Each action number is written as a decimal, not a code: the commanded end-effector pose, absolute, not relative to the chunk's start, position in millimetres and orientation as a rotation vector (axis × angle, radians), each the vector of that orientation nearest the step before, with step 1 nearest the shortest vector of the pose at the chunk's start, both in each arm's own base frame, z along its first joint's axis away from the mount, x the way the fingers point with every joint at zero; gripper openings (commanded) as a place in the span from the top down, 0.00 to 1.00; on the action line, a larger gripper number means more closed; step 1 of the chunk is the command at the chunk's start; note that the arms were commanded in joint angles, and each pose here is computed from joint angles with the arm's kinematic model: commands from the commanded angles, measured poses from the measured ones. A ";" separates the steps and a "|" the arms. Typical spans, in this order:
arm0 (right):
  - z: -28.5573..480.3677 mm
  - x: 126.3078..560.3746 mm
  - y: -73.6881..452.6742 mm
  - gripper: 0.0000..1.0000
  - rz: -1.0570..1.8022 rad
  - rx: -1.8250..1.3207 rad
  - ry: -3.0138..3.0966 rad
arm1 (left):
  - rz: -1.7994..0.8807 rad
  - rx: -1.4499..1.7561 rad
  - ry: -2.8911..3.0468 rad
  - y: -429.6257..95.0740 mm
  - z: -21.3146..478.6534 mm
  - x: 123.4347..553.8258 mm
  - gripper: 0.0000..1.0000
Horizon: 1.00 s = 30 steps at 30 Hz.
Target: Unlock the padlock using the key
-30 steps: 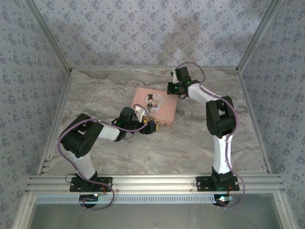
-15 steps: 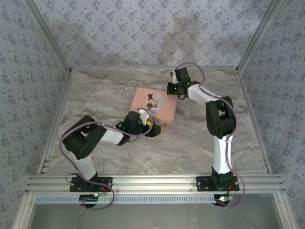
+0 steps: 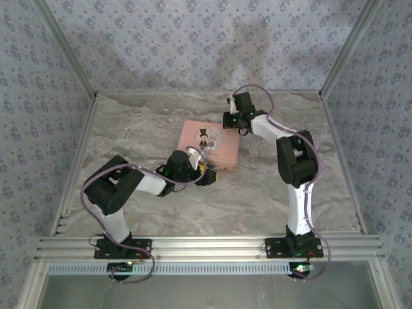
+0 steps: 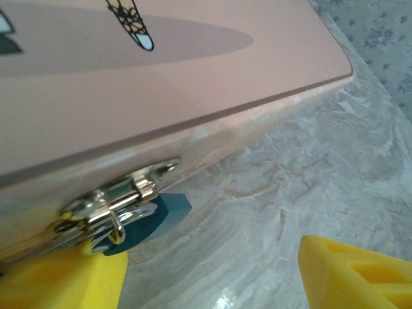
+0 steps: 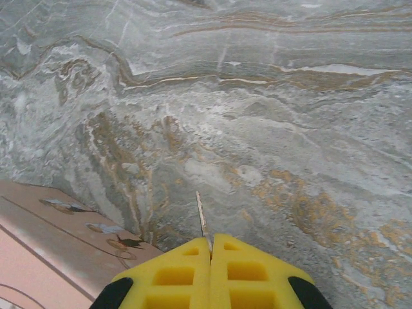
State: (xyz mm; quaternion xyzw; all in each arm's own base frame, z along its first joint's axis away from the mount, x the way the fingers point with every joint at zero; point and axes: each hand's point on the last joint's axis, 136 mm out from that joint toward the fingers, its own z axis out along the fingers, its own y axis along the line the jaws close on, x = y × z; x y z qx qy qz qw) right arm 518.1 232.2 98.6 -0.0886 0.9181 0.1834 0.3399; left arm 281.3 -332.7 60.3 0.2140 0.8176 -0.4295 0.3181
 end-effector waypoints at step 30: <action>71.8 474.4 249.0 1.00 0.529 -0.301 2.518 | -0.853 0.108 2.066 -268.0 73.3 337.3 0.13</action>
